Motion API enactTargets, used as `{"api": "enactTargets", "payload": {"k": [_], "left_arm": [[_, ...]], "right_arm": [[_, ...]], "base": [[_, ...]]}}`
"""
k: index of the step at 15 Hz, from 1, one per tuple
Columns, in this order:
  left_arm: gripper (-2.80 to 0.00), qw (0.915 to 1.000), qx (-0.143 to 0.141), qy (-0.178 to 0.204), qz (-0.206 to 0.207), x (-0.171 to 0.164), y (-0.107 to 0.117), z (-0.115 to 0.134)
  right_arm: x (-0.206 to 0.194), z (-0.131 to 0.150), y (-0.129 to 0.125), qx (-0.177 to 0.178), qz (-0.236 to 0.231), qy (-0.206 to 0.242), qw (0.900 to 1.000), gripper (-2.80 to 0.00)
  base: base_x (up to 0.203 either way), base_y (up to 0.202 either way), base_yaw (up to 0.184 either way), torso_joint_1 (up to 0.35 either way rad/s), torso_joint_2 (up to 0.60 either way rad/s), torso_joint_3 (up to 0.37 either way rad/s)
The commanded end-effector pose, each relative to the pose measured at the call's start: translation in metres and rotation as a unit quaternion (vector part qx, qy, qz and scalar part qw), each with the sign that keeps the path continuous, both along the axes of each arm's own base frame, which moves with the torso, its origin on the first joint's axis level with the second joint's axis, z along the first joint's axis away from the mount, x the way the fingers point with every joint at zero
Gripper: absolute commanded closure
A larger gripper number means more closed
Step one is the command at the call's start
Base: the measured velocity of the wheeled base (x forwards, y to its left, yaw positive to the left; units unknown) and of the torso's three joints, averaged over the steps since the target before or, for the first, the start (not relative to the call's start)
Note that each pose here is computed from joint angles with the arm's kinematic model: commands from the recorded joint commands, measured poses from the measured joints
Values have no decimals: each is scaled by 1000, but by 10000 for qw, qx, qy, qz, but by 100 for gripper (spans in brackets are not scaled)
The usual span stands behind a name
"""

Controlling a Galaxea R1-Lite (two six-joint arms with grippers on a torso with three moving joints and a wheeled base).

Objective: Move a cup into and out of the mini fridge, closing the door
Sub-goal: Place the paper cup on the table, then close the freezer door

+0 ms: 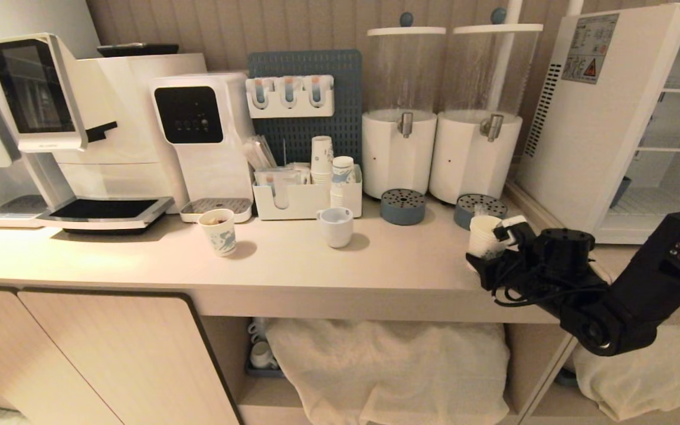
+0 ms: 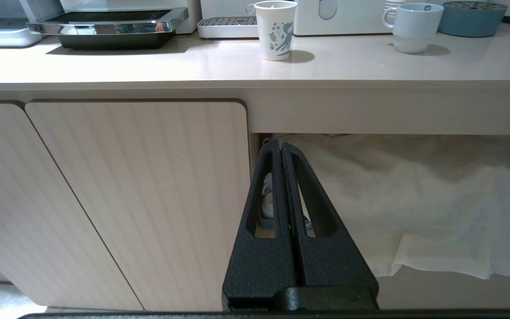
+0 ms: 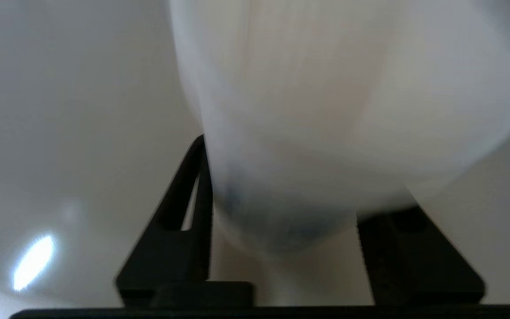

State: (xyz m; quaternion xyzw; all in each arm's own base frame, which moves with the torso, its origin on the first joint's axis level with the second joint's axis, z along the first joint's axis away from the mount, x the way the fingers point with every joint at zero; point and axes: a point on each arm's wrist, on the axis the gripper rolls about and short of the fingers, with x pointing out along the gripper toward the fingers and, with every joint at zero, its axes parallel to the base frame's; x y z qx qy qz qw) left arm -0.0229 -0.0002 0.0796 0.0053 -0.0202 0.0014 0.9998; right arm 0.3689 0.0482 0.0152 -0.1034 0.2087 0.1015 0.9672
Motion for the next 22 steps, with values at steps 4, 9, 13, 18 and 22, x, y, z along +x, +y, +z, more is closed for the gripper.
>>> {"api": "enactTargets", "payload": {"k": [4,9,13,18,22], "left_arm": [[0,10000,9,87,-5,1,0,-5],[0,10000,1,87,3,1,0,-5],[0,10000,1,87,3,1,0,-5],[0,10000,1,87,3,1,0,-5],[0,10000,-26,79,9,1,0,-5]], "right_arm": [[1,-3,-21,21,-270,60,9996,-280],[-31,74,-26,462,-94,-320,9984,-280],[-82,138,-27,936,232,-342,9948,-280],[-181,201,-31,1219,556,-591,9892,-280],[-292,229,-40,1382,132,-1092,9843,-280]], "base": [[0,0,0,0,0,0],[0,0,0,0,0,0],[0,0,0,0,0,0],[0,0,0,0,0,0],[0,0,0,0,0,0]]}}
